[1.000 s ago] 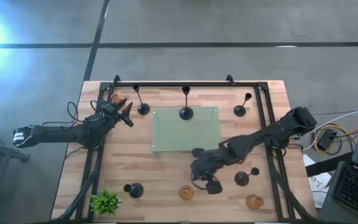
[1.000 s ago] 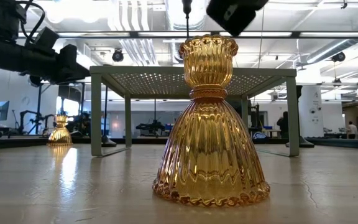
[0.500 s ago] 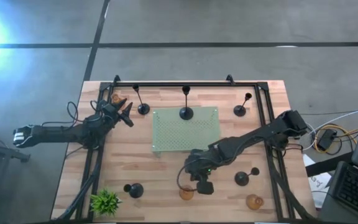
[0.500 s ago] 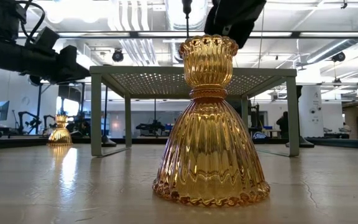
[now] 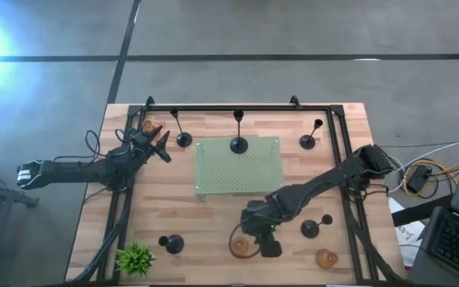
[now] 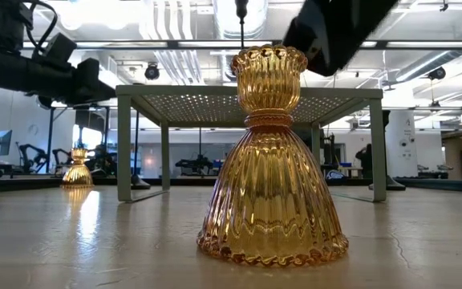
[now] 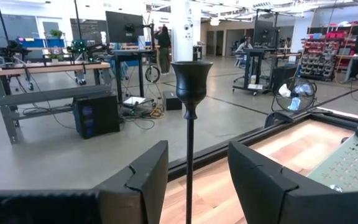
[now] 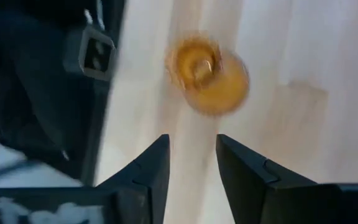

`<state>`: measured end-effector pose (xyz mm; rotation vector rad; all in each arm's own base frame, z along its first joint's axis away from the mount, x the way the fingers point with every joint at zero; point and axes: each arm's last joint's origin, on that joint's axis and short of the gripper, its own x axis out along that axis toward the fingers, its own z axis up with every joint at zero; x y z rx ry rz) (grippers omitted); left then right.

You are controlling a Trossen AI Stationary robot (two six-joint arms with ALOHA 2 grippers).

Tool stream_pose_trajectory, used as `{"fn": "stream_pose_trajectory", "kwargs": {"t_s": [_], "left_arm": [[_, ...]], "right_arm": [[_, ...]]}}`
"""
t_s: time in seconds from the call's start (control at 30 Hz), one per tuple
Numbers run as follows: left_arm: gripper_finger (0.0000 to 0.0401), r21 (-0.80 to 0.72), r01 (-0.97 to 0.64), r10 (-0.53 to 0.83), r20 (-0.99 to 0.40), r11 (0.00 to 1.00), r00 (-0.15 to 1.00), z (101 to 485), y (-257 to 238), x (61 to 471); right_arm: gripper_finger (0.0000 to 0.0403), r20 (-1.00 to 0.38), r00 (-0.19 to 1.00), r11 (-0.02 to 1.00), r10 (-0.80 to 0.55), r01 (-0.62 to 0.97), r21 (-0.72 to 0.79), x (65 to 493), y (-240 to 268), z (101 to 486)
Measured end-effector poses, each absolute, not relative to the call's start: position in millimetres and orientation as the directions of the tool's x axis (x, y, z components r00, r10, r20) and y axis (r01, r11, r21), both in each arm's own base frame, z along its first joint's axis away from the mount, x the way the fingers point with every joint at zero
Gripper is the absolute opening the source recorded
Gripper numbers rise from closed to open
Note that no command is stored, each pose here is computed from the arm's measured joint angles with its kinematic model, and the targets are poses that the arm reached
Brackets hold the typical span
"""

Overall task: Pick & Place candle stick holders
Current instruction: Align the bottom left yellow candle holder with the black candle holder on the shelf

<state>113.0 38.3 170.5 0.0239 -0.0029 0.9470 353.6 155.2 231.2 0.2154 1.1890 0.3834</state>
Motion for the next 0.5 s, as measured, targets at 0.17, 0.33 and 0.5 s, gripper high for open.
{"fn": "stream_pose_trajectory", "kwargs": {"t_s": [0.17, 0.33, 0.5], "left_arm": [[0.0172, 0.028, -0.812, 0.812, 0.016, 0.584, 0.584, 171, 38, 113], [0.0172, 0.036, -0.812, 0.812, 0.02, 0.583, 0.584, 172, 38, 113], [0.0172, 0.036, -0.812, 0.812, 0.021, 0.583, 0.584, 172, 38, 113]], "right_arm": [[0.0138, -0.872, 0.304, 0.919, 0.384, -0.22, 0.328, 348, 156, 235], [0.0133, -0.891, 0.276, 0.914, 0.361, -0.292, 0.281, 340, 162, 234], [0.0113, -0.911, 0.264, 0.923, 0.317, -0.307, 0.232, 331, 164, 230]]}}
